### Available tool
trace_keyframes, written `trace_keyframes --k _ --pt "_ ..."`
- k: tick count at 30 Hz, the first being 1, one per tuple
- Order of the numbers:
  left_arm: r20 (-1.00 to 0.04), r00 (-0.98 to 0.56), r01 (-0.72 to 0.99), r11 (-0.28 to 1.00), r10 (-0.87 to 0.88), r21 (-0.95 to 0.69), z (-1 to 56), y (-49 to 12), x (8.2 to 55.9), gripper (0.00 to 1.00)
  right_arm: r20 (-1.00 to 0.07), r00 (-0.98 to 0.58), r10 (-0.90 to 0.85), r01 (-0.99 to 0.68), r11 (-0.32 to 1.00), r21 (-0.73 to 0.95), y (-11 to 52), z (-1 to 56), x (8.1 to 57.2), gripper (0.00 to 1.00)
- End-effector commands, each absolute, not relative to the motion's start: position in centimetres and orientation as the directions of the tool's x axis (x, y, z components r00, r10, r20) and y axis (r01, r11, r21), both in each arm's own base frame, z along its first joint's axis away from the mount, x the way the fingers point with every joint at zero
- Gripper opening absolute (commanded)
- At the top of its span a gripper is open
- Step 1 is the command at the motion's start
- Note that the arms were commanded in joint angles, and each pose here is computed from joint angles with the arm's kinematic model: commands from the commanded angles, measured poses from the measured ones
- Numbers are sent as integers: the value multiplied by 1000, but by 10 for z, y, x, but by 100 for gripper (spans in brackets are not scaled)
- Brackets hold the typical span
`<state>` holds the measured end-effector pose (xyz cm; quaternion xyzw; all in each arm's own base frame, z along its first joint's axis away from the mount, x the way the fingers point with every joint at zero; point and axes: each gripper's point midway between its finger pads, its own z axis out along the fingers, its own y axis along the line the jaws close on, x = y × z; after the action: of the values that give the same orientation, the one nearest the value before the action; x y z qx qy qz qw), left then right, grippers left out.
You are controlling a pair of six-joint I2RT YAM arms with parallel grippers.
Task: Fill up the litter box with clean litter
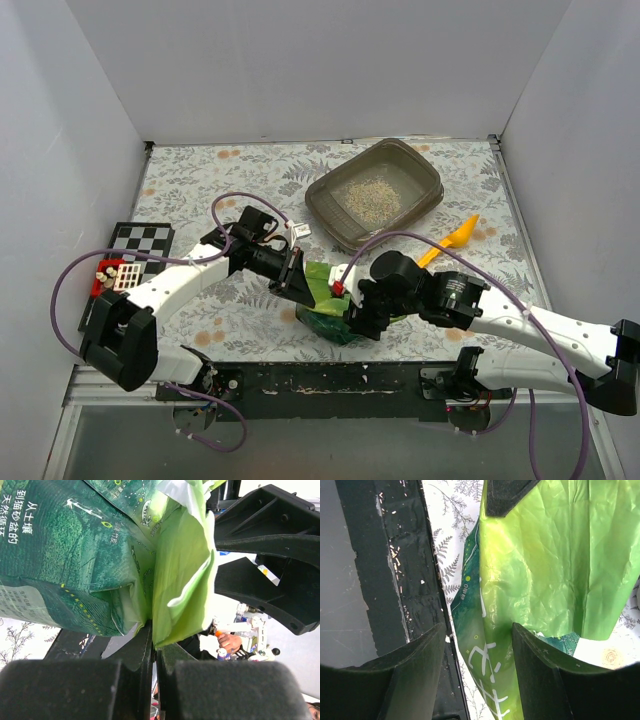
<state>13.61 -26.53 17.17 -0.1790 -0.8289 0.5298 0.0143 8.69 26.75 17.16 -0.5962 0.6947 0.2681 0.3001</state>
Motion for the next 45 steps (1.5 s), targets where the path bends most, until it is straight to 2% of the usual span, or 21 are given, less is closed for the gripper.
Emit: trace_keyframes --k 1,5,9,11,15,16,17,18,21,23,26,29,31,35,39,45 --pt "-197 -929 316 392 314 -864 170 -265 143 0 -714 -103 -693 -988 153 -5 260 158 88 61" --pt "-203 -926 318 370 318 -873 174 -266 144 0 -665 -116 -738 -986 166 -13 251 139 90 54" --pt "-217 -923 327 349 318 -878 180 -266 145 0 -646 -117 -754 -985 170 -19 249 129 91 37" --pt "-222 -922 329 340 317 -881 181 -265 146 0 -641 -120 -758 -985 172 -19 247 126 91 26" --pt "-238 -921 334 311 308 -890 188 -263 148 0 -636 -122 -762 -986 165 -8 248 124 89 18" --pt "-240 -922 333 308 304 -891 189 -262 150 0 -632 -125 -764 -986 167 -7 247 123 89 14" --pt "-244 -922 335 302 300 -893 190 -261 151 0 -629 -125 -768 -986 167 -9 247 123 90 5" --pt "-247 -924 335 303 292 -892 190 -260 153 0 -619 -130 -774 -984 179 -16 246 121 92 1" --pt "-277 -921 357 309 273 -882 192 -259 163 0 -610 -151 -778 -979 201 -15 246 120 94 1" --pt "-346 -906 414 346 244 -842 196 -259 175 0 -606 -175 -776 -973 231 -15 245 123 98 1" --pt "-533 -833 538 447 151 -714 218 -253 206 15 -615 -217 -758 -962 273 3 245 130 102 1" --pt "-707 -704 641 488 66 -593 255 -246 224 27 -627 -262 -733 -949 314 29 243 137 105 1" --pt "-772 -633 701 463 53 -543 274 -244 220 28 -638 -297 -711 -938 343 53 243 143 108 1" --pt "-820 -564 798 321 98 -510 282 -251 192 32 -675 -366 -641 -915 380 135 246 154 112 1" --pt "-904 -411 902 198 119 -385 288 -260 169 37 -694 -407 -594 -906 359 224 251 163 112 1" --pt "-937 -306 951 83 170 -296 273 -270 161 45 -682 -439 -586 -897 331 293 257 173 108 1"
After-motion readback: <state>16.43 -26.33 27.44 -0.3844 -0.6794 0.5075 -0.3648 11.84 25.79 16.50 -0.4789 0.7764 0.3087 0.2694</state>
